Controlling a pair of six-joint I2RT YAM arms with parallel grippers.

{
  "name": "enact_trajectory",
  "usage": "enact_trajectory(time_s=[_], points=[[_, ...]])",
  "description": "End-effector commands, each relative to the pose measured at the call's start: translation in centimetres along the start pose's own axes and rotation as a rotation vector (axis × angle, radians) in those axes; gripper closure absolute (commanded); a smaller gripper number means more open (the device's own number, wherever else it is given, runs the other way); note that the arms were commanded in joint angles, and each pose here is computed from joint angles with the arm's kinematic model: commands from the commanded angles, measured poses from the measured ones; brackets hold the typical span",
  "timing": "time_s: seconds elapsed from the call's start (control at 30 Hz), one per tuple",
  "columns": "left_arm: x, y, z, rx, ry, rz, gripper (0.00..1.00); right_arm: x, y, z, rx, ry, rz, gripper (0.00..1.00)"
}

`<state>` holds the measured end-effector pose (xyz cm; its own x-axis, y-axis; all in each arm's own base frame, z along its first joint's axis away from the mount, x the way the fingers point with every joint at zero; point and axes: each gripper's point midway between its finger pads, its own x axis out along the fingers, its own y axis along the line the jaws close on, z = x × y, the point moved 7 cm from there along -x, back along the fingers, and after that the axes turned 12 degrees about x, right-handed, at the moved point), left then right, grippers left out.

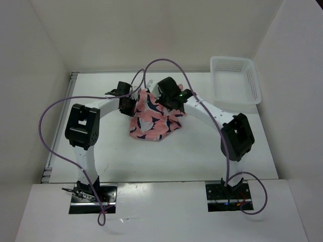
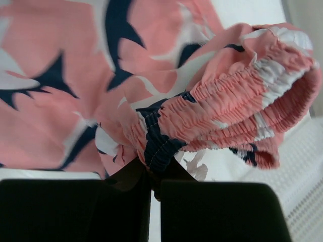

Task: Fold and stack the shorts
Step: Fold the shorts

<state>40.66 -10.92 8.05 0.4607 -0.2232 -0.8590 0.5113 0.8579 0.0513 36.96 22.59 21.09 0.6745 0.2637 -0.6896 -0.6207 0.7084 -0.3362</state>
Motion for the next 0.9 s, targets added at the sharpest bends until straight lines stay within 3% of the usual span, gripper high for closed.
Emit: enact_trajectory(time_s=[0.0,0.3,0.37,0.4,0.43,0.47,0.5,0.57,0.6,0.7,0.87], points=[[1.0,-0.8,-1.2,-0.007,0.018,-0.081,0.79,0.7,3.0,4.9,-0.018,-0.128,0.061,1.00],[-0.8,0.4,-1.0,-0.047,-0.023,-0.120,0.77,4.6,8.4,8.0,-0.031,-0.156,0.190,1.00],[-0.7,0.7,-1.6,-0.060,-0.012,-0.118,0.72,4.8,9.4,8.3,-0.032,-0.166,0.228,0.91],[-1.1,1.2,-1.5,-0.070,-0.025,-0.119,0.72,4.7,9.6,8.5,-0.035,-0.161,0.254,0.79],[-1.1,1.1,-1.5,-0.070,-0.028,-0.127,0.71,4.2,10.3,8.9,-0.042,-0.173,0.292,0.75],[-1.1,1.3,-2.0,-0.080,-0.017,-0.127,0.69,3.4,11.3,10.0,-0.042,-0.207,0.358,0.62],[-1.0,1.2,-2.3,-0.082,-0.009,-0.129,0.69,3.0,11.5,10.2,-0.045,-0.209,0.393,0.55],[-1.2,1.2,-2.1,-0.080,-0.017,-0.127,0.66,1.9,13.0,11.6,-0.063,-0.253,0.474,0.48],[-1.3,1.7,-2.3,-0.088,-0.014,-0.112,0.62,1.3,13.7,12.1,-0.073,-0.269,0.502,0.40],[-1.5,2.0,-2.2,-0.086,-0.013,-0.080,0.54,0.1,13.9,14.1,-0.057,-0.328,0.565,0.36],[-5.0,6.8,-1.3,-0.151,-0.048,0.074,0.43,-3.9,11.9,16.2,-0.016,-0.413,0.517,0.36]])
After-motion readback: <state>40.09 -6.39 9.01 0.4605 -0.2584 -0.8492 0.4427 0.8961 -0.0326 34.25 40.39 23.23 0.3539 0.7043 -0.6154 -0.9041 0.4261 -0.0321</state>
